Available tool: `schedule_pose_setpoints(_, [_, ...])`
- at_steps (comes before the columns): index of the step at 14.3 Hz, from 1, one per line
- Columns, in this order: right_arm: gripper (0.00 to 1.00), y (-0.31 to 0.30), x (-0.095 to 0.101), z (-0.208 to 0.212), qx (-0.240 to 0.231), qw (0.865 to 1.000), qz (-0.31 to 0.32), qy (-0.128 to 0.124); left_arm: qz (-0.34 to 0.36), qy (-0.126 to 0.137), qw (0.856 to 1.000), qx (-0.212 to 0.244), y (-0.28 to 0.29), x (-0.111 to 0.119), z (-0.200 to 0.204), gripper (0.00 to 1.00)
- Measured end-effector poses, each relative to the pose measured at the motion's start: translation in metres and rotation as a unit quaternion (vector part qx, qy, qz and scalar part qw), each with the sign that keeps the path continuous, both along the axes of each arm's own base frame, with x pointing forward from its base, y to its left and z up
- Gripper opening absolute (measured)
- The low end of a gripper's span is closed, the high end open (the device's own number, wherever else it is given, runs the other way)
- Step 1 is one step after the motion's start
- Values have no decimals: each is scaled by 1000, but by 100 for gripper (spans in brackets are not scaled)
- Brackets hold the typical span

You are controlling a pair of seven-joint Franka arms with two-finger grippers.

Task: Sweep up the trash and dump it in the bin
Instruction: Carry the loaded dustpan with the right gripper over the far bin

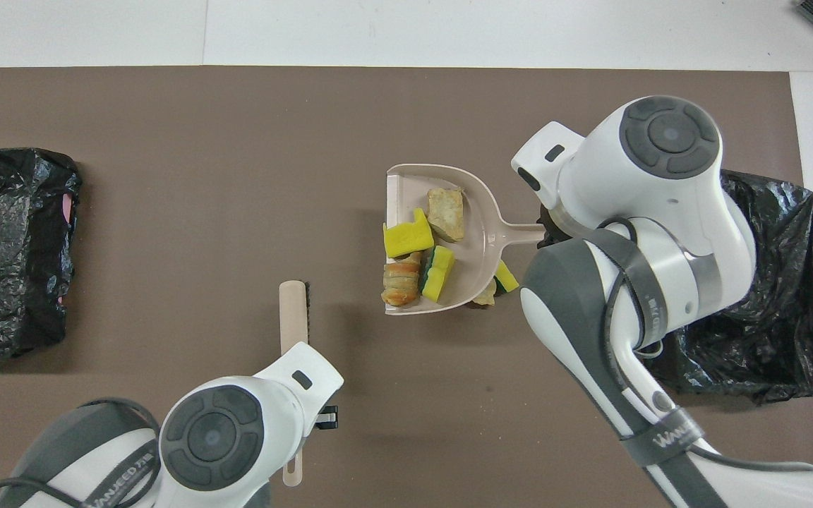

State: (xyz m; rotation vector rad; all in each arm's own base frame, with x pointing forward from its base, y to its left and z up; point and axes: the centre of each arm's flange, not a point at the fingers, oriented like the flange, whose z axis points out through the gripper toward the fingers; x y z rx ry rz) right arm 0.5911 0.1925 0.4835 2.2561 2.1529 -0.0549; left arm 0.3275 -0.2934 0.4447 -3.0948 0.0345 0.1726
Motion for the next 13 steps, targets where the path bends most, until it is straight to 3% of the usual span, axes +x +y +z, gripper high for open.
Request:
schedule_pose_setpoints(3, [31,-33,0,37,1,1000,-27,-11,1,-12,1000,-4,-21,-32,-42,26])
schedule_pose_setpoints(6, [31,-81,0,62,2,998,-64,-23,2,-5,1000,-6,-24,-48,-65,26])
schedule_pose_setpoints(13, [31,-170,-16,87,-6,998,-55,6,14,-12,1000,-11,-44,-68,-92,26])
